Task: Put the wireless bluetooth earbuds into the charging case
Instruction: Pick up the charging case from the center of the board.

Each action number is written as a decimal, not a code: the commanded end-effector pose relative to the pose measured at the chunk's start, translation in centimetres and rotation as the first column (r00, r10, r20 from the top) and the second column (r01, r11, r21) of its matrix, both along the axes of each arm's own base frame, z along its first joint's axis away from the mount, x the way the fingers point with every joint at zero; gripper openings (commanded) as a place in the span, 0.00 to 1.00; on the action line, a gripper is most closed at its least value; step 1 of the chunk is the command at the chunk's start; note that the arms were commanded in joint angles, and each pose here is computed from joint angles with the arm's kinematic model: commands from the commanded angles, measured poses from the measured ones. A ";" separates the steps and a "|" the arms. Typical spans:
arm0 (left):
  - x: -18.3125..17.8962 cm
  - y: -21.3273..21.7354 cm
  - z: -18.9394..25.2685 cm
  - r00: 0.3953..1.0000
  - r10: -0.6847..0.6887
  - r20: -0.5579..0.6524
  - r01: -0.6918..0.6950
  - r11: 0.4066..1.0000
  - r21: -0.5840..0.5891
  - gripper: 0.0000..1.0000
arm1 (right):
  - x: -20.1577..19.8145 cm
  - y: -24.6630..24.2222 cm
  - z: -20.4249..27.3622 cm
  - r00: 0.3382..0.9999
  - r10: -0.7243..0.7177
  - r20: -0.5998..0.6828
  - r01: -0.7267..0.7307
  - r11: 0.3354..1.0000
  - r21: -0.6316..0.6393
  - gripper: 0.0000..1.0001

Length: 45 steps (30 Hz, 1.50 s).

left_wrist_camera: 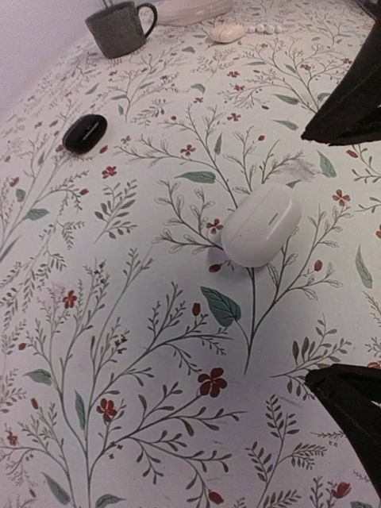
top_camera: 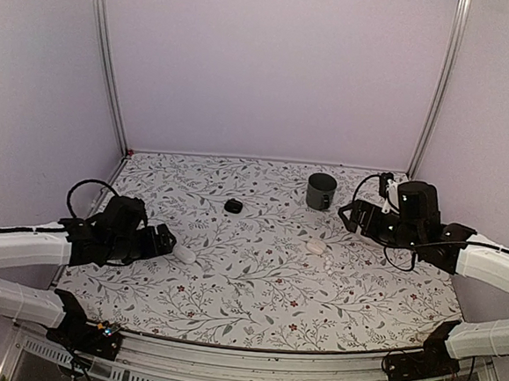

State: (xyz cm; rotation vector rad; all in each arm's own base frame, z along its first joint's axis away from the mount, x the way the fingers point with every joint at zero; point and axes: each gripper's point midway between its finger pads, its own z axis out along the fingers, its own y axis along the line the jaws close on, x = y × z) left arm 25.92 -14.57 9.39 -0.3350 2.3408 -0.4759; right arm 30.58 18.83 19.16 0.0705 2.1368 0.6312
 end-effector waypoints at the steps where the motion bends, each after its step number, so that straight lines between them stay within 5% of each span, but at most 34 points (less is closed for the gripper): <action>1: 0.3 -1.5 -1.2 0.995 0.048 -0.086 -0.043 0.997 0.059 0.96 | 0.2 1.1 0.3 0.999 0.055 -0.001 -0.055 0.998 0.008 0.99; 17: 1.0 -4.5 -4.7 0.948 0.251 -0.195 -0.169 0.917 0.361 0.96 | -1.2 1.1 0.7 0.992 0.114 0.060 -0.115 0.993 0.015 0.99; 29: 2.7 -6.0 -7.9 0.938 0.285 -0.199 -0.203 0.913 0.354 0.93 | -1.5 1.5 0.9 0.988 0.140 0.071 -0.143 0.989 0.043 0.99; 40: 3.6 -6.1 -7.0 0.972 0.181 -0.151 -0.126 0.940 0.316 0.33 | -1.6 2.8 0.5 0.979 0.198 0.053 -0.201 0.978 0.061 0.99; 45: 4.6 -7.6 -3.8 0.999 0.003 -0.049 0.011 0.955 0.296 0.22 | -1.7 4.2 0.5 0.961 0.268 0.063 -0.273 0.959 0.075 0.99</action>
